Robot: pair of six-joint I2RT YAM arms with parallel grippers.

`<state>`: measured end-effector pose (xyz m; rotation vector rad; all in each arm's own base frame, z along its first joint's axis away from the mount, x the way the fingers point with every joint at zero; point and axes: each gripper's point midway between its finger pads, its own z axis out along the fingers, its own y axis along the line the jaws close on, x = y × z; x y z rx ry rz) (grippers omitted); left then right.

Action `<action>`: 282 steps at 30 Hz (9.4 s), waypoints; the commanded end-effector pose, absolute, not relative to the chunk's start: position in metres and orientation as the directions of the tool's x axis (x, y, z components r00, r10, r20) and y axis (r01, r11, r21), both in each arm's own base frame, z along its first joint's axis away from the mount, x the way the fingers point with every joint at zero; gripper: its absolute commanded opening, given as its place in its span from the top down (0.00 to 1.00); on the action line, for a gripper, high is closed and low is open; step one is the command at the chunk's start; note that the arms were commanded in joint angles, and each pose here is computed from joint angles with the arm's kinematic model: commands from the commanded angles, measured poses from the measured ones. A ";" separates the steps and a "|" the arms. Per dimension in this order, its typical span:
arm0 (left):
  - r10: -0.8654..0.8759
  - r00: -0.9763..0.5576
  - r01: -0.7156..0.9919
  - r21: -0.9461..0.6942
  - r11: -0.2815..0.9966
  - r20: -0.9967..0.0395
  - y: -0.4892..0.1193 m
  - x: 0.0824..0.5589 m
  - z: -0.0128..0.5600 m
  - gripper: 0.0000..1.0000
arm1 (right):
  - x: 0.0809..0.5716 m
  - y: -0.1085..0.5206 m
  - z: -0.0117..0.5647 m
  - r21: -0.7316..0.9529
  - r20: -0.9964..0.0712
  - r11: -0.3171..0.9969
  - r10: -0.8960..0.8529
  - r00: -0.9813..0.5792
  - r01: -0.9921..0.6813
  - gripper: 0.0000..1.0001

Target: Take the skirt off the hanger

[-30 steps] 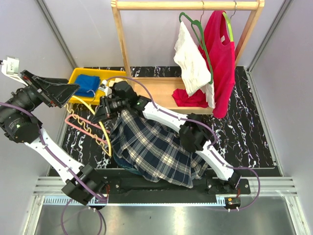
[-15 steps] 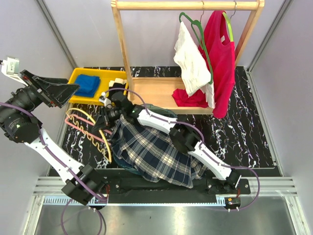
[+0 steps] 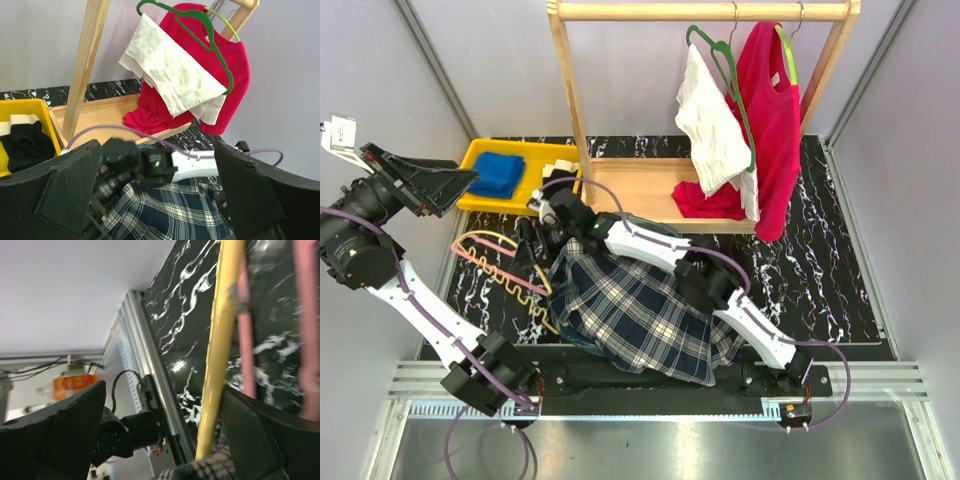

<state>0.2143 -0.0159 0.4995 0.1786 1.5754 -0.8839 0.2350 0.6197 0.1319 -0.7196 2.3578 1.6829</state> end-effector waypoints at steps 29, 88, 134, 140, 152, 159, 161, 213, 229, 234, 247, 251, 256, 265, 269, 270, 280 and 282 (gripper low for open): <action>-0.174 -0.291 0.592 -0.320 0.739 -0.941 -0.011 0.215 0.439 0.01 | 0.121 0.265 0.276 0.459 -0.710 0.649 -0.141 -0.690 -0.606 0.00; -0.162 -0.274 0.613 -0.302 0.730 -0.948 -0.031 0.202 0.434 0.01 | 0.258 0.379 0.613 0.239 -0.936 0.428 0.341 -0.089 -0.872 1.00; -0.185 -0.288 0.687 -0.338 0.644 -0.939 -0.054 0.198 0.439 0.01 | 0.270 0.427 0.373 0.494 -0.860 0.432 0.120 -0.495 -0.754 1.00; -0.183 -0.296 0.683 -0.342 0.646 -0.937 -0.053 0.199 0.436 0.01 | 0.288 0.466 0.362 0.534 -0.835 0.394 0.106 -0.540 -0.748 1.00; -0.195 -0.297 0.681 -0.351 0.643 -0.935 -0.045 0.209 0.438 0.01 | 0.222 0.408 0.128 0.636 -0.580 0.591 -0.058 -0.813 -0.496 1.00; -0.219 -0.297 0.679 -0.367 0.636 -0.929 -0.039 0.216 0.444 0.01 | 0.197 0.406 0.062 0.616 -0.326 0.681 -0.238 -0.915 -0.397 1.00; -0.217 -0.295 0.681 -0.364 0.635 -0.931 -0.039 0.216 0.444 0.01 | 0.186 0.407 0.041 0.593 -0.175 0.722 -0.315 -0.933 -0.355 0.94; -0.198 -0.374 0.646 -0.408 0.645 -0.906 -0.034 0.216 0.420 0.01 | 0.457 0.155 0.502 0.155 -0.982 0.982 0.141 -0.124 -0.112 0.19; -0.225 -0.405 0.633 -0.450 0.630 -0.886 -0.032 0.218 0.405 0.01 | 0.477 0.189 0.452 0.222 -0.949 0.949 0.157 -0.272 -0.226 0.89; -0.192 -0.363 0.679 -0.399 0.616 -0.912 -0.044 0.214 0.419 0.01 | 0.457 0.199 0.474 0.233 -0.959 0.914 0.160 -0.233 -0.331 1.00; -0.373 0.107 0.604 -0.238 0.761 -0.922 -0.063 0.375 0.631 0.01 | 0.347 0.216 0.615 0.243 -0.940 0.698 0.341 0.014 -0.673 1.00; -0.092 -0.103 0.550 -0.134 0.825 -0.990 -0.132 0.397 0.513 0.01 | 0.325 0.193 0.634 0.195 -0.941 0.752 0.324 0.095 -0.630 1.00; 0.038 -0.312 0.604 -0.167 0.779 -0.949 -0.167 0.341 0.416 0.01 | 0.298 0.186 0.637 0.181 -0.946 0.740 0.311 0.092 -0.648 1.00; 0.030 -0.442 0.589 -0.265 0.764 -0.897 -0.153 0.274 0.356 0.01 | 0.241 0.182 0.640 0.217 -0.927 0.653 0.371 0.056 -0.726 1.00; -0.151 -0.482 0.648 -0.467 0.602 -0.863 -0.154 0.254 0.392 0.01 | 0.227 0.181 0.627 0.256 -0.926 0.627 0.376 -0.002 -0.736 1.00; -0.182 -0.495 0.660 -0.504 0.557 -0.849 -0.154 0.250 0.396 0.01 | 0.223 0.181 0.625 0.272 -0.923 0.617 0.384 -0.020 -0.738 1.00; -0.351 -0.569 0.728 -0.654 0.206 -0.743 -0.162 0.233 0.452 0.01 | 0.187 0.176 0.603 0.377 -0.890 0.548 0.437 -0.129 -0.746 1.00; -0.359 -0.550 0.752 -0.634 0.179 -0.754 -0.163 0.232 0.460 0.01 | 0.189 0.179 0.594 0.403 -0.884 0.539 0.438 -0.162 -0.740 1.00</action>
